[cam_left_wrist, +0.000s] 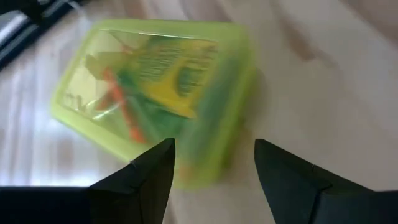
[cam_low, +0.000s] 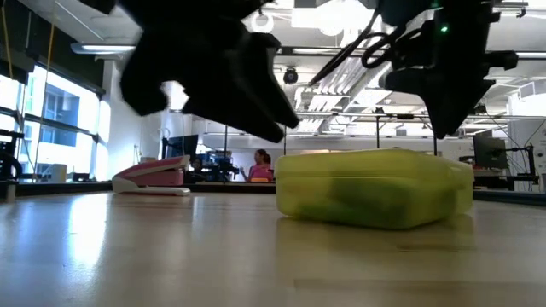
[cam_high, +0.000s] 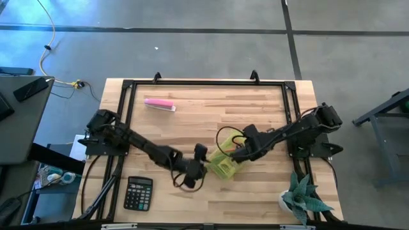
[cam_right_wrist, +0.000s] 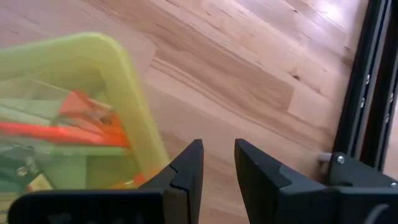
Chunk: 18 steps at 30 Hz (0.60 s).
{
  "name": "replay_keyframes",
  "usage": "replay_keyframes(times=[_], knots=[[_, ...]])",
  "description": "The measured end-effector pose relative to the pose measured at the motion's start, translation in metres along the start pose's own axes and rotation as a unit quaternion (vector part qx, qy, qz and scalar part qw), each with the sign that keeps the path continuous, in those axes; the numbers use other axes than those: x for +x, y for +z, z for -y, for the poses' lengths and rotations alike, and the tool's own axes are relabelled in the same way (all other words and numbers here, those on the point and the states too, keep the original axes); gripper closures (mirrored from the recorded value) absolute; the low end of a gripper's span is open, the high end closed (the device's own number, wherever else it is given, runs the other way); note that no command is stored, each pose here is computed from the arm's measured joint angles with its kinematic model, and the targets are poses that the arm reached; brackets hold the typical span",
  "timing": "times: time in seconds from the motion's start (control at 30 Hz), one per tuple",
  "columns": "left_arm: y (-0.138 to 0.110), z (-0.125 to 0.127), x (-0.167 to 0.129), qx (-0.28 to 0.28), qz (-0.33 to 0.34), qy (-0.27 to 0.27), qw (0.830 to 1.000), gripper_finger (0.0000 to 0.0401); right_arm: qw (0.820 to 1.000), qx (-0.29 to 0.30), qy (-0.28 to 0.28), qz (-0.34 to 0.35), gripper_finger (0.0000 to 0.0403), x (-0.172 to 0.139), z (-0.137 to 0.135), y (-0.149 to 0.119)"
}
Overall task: Pack school essentials
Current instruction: Close the supply box
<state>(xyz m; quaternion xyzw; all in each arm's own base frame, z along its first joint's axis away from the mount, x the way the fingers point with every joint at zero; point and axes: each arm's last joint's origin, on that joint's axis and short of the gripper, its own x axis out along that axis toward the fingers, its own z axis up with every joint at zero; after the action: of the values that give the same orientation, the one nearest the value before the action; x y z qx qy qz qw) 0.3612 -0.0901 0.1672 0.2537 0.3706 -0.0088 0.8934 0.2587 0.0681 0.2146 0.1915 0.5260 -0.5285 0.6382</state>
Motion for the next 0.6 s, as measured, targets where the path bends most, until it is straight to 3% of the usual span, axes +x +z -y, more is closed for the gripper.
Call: replay_keyframes(times=[0.17,0.4,0.6], knots=[[0.005,0.019,-0.007,-0.013,0.010,-0.018,1.000,0.0190,0.999,-0.019,0.005,-0.028,0.0320,0.010,0.000,0.020],[-0.004,0.027,0.007,-0.050,-0.013,-0.038,0.998,0.0190,0.997,-0.024,0.019,-0.071,0.0320,0.022,0.003,0.042],[-0.010,0.032,0.019,-0.048,-0.024,-0.045,0.998,0.0190,0.993,-0.021,0.031,-0.109,0.0320,0.027,0.005,0.051]])
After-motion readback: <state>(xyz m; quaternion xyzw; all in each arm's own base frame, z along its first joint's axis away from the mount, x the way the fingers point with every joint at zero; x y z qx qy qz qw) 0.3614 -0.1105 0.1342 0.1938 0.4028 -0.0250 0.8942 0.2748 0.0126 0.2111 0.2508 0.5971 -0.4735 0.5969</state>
